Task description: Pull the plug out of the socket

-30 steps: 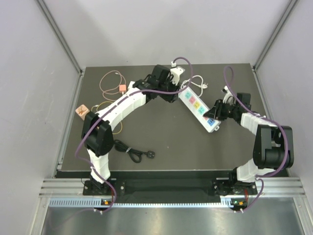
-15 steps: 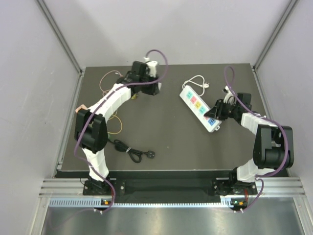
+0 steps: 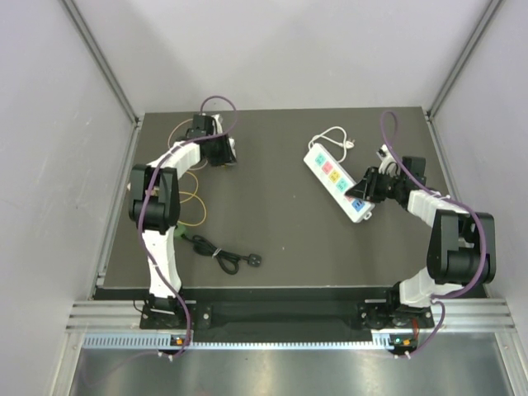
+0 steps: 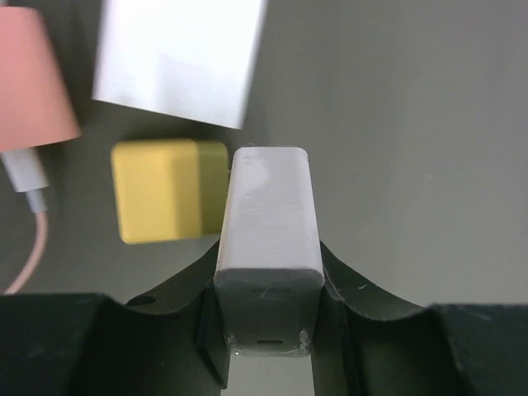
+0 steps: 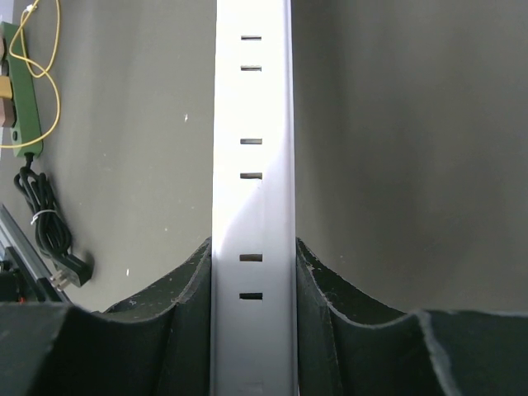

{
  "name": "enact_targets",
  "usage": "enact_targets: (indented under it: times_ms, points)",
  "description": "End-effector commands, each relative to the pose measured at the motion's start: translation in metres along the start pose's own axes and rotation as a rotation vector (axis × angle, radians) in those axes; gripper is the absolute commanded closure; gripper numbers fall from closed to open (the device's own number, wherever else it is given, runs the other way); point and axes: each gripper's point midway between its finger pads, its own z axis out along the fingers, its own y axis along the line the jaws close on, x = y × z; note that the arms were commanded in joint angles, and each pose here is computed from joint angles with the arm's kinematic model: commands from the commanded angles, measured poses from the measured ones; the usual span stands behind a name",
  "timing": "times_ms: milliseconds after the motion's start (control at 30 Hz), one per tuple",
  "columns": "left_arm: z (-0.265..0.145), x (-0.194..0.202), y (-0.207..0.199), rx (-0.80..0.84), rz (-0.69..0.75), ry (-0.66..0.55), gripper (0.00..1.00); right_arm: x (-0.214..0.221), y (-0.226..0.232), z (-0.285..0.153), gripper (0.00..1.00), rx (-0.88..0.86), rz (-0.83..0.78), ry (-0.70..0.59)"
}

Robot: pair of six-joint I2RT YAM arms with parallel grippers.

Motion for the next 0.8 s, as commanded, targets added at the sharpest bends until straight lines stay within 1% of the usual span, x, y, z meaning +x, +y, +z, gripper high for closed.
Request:
enact_targets:
  times_ms: [0, 67, 100, 200, 233, 267, 300, 333, 400, 433, 533, 600, 767]
  points:
    - [-0.013, -0.06, 0.01, -0.013, -0.041, -0.165, 0.98, -0.025, 0.009, -0.004, 1.0, -0.061, -0.061, -0.069]
    - [-0.011, -0.063, 0.016, -0.023, -0.051, -0.166, 0.96, -0.024, 0.009, -0.003, 1.0, -0.063, -0.058, -0.067]
    - [-0.01, -0.061, 0.019, -0.03, -0.056, -0.16, 0.91, -0.023, 0.009, -0.003, 1.0, -0.064, -0.059, -0.065]
    - [-0.009, -0.062, 0.027, -0.045, -0.069, -0.159, 0.83, -0.024, 0.01, -0.003, 1.0, -0.067, -0.059, -0.065]
    - [-0.009, -0.062, 0.03, -0.05, -0.072, -0.158, 0.74, -0.023, 0.01, -0.003, 1.0, -0.067, -0.058, -0.064]
    - [-0.008, -0.061, 0.031, -0.055, -0.072, -0.157, 0.68, -0.024, 0.01, -0.003, 1.0, -0.066, -0.06, -0.067]
    - [-0.008, -0.061, 0.035, -0.068, -0.073, -0.157, 0.59, -0.023, 0.01, -0.003, 1.0, -0.068, -0.058, -0.065]
    - [-0.008, -0.061, 0.037, -0.075, -0.076, -0.153, 0.55, -0.025, 0.01, -0.004, 1.0, -0.068, -0.059, -0.067]
    - [-0.007, -0.059, 0.041, -0.087, -0.072, -0.146, 0.51, -0.024, 0.009, -0.004, 1.0, -0.067, -0.058, -0.066]
    - [-0.008, -0.061, 0.042, -0.092, -0.073, -0.145, 0.46, -0.024, 0.009, -0.004, 1.0, -0.067, -0.059, -0.067]
    - [-0.009, -0.062, 0.044, -0.108, -0.058, -0.143, 0.39, -0.025, 0.009, -0.005, 1.0, -0.07, -0.061, -0.07]
    - [-0.011, -0.062, 0.045, -0.118, -0.046, -0.138, 0.36, -0.025, 0.009, -0.005, 1.0, -0.071, -0.06, -0.072]
    - [-0.029, -0.078, 0.048, -0.166, -0.001, -0.182, 0.34, -0.025, 0.01, -0.006, 1.0, -0.074, -0.057, -0.072]
